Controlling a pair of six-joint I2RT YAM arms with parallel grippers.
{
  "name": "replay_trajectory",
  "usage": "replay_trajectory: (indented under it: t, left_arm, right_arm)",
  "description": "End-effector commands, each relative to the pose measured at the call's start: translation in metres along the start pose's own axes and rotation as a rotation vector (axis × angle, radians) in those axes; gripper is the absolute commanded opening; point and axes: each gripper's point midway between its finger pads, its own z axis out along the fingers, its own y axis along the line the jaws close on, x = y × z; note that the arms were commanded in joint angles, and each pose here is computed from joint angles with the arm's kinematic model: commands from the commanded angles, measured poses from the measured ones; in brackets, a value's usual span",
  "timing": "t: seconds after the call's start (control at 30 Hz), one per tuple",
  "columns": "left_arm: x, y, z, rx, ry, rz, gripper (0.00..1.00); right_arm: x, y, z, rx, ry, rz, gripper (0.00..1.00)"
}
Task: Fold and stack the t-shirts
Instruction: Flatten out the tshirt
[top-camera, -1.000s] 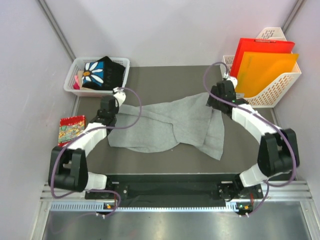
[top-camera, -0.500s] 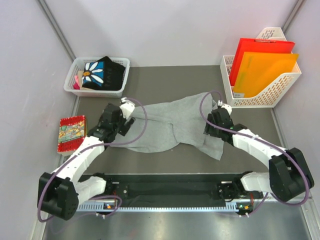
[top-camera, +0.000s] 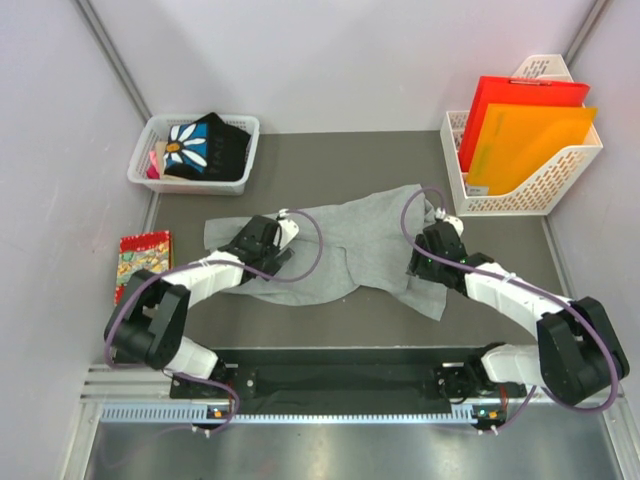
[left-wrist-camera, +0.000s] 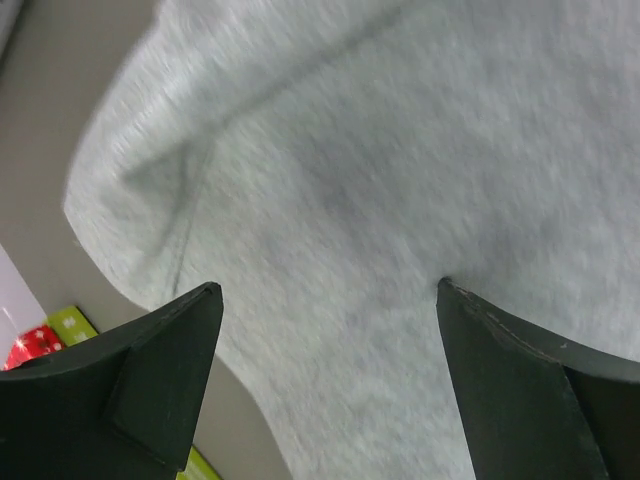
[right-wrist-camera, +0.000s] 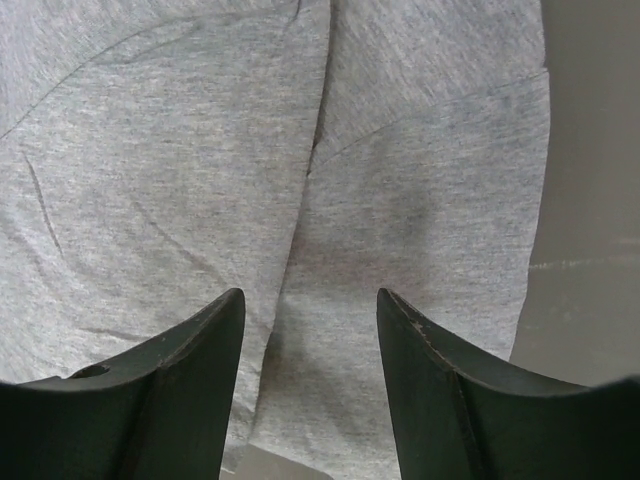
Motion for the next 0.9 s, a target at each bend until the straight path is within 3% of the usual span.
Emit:
replay_trajectory:
  t: [0.0, 0.33, 0.67, 0.73, 0.87]
  left_arm:
    - [-0.011, 0.007, 0.015, -0.048, -0.013, -0.017, 0.92]
    - [0.026, -0.005, 0.004, -0.011, 0.049, 0.038, 0.91]
    - [0.070, -0.021, -0.037, 0.073, 0.075, 0.087, 0.90]
    - [0.073, -0.022, -0.041, 0.076, 0.073, 0.090, 0.90]
    - [0.082, -0.021, -0.046, 0.065, 0.084, 0.098, 0.90]
  right_arm:
    - [0.001, 0.008, 0.004, -0.026, 0.004, 0.011, 0.55]
    - [0.040, 0.001, 0.009, -0.013, 0.132, -0.004, 0.41]
    - [0.087, -0.012, -0.007, -0.019, 0.220, -0.005, 0.40]
    - [0.087, -0.007, -0.010, -0.042, 0.205, -0.028, 0.35]
    - [0.087, 0.002, -0.027, -0.054, 0.214, -0.036, 0.33]
